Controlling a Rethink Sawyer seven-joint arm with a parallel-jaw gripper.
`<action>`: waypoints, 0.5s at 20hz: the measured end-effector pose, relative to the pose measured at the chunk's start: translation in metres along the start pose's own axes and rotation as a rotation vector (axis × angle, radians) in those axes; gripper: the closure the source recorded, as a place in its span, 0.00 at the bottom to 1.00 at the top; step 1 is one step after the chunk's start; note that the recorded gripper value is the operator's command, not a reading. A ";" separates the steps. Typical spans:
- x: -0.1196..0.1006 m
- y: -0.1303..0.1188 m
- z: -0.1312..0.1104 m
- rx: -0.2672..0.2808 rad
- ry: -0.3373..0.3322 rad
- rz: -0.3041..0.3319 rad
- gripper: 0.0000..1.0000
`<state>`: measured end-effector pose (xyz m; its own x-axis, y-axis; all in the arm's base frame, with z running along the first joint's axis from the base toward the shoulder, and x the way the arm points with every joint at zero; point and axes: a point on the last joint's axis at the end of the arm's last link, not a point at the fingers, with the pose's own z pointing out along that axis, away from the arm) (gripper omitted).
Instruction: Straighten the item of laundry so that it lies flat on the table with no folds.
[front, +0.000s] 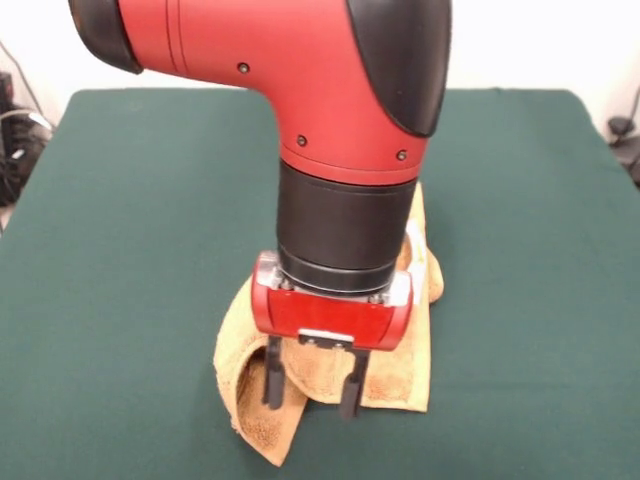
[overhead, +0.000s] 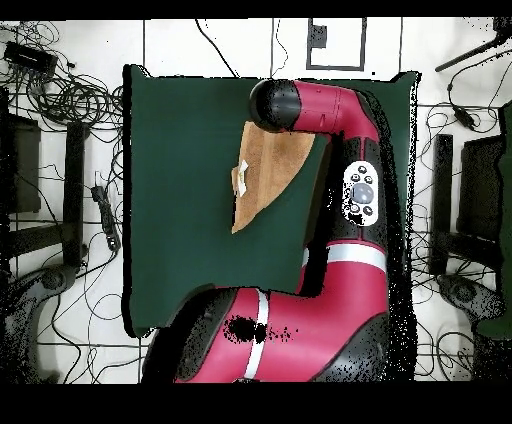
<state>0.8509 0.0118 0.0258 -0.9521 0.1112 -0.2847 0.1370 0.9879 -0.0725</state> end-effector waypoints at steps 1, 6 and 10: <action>0.002 0.002 0.000 -0.006 0.010 0.004 0.00; 0.010 0.006 0.000 -0.022 0.062 0.018 0.00; 0.017 0.007 0.001 -0.025 0.084 0.019 0.00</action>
<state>0.8358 0.0207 0.0199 -0.9692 0.1373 -0.2042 0.1492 0.9878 -0.0439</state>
